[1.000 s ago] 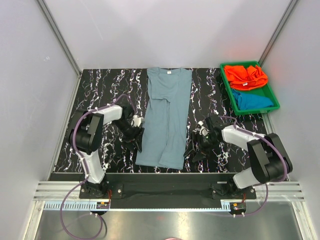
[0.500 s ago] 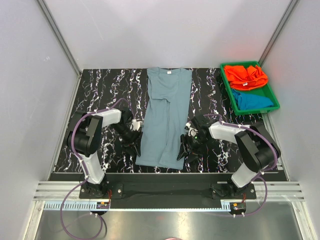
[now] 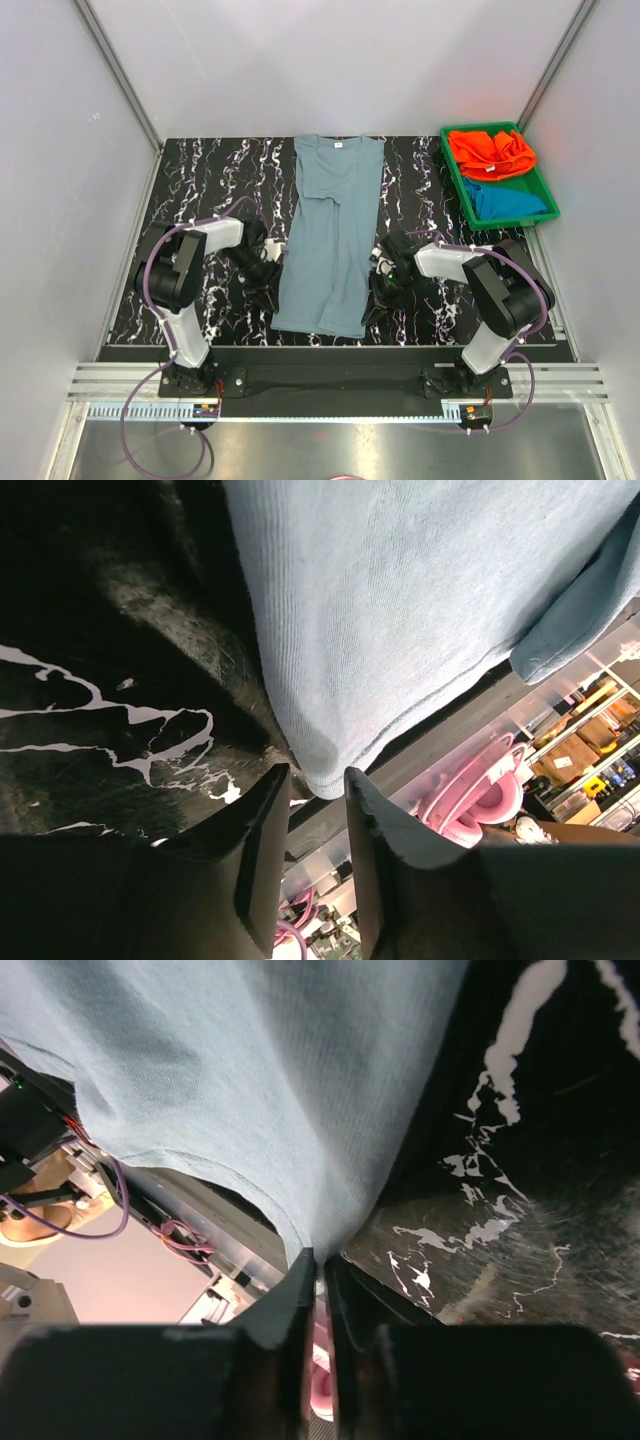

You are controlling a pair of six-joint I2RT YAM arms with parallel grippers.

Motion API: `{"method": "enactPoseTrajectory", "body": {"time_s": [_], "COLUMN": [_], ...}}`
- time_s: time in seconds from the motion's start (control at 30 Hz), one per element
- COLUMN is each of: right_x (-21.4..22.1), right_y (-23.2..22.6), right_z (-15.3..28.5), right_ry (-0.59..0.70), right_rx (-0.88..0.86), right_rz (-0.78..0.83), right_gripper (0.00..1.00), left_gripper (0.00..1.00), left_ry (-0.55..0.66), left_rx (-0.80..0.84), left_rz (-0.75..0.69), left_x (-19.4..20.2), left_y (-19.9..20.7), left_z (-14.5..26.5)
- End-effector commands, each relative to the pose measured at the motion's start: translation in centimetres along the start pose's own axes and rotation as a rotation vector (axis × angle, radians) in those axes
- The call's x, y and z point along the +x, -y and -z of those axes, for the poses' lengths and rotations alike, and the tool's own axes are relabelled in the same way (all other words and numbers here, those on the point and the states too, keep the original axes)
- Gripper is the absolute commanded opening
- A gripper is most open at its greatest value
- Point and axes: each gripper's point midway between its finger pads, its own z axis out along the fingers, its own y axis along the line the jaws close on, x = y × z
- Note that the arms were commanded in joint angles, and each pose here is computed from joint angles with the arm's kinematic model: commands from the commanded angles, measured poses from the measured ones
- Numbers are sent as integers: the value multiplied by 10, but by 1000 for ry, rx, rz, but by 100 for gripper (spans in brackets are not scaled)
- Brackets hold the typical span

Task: Fold and stack the t-shirts
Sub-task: Fold the tshirt

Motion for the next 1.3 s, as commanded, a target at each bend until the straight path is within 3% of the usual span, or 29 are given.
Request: {"method": "enactPoseTrajectory", "body": {"time_s": [0.0, 0.07, 0.13, 0.17, 0.2, 0.57, 0.83, 1.07, 1.27], "right_x": [-4, -5, -5, -5, -6, -15, -64, -72, -84], "right_y": [-3, -2, -2, -2, -4, -13, -48, -57, -70], "right_z": [-1, -1, 1, 1, 2, 11, 41, 58, 84], "right_ry": [10, 12, 15, 16, 21, 57, 230, 300, 440], "right_rx": [5, 9, 15, 15, 14, 19, 46, 66, 63], "right_rz": [12, 22, 29, 30, 35, 78, 227, 266, 287], "right_gripper": [9, 0, 0, 0, 0, 0, 0, 0, 0], "left_gripper": [33, 28, 21, 14, 0, 0, 0, 0, 0], "left_ry": [-5, -7, -7, -5, -4, 29, 152, 225, 289], "left_rx": [23, 23, 23, 20, 17, -15, -68, -110, -172], "left_rz": [-19, -27, -44, -49, -53, -89, -181, -240, -295], "left_x": [-3, -3, -1, -2, -2, 1, -18, -28, -49], "left_y": [9, 11, 14, 15, 15, 15, 29, 39, 42], "left_z": [-2, -3, -3, -3, -3, 6, 38, 62, 83]}}
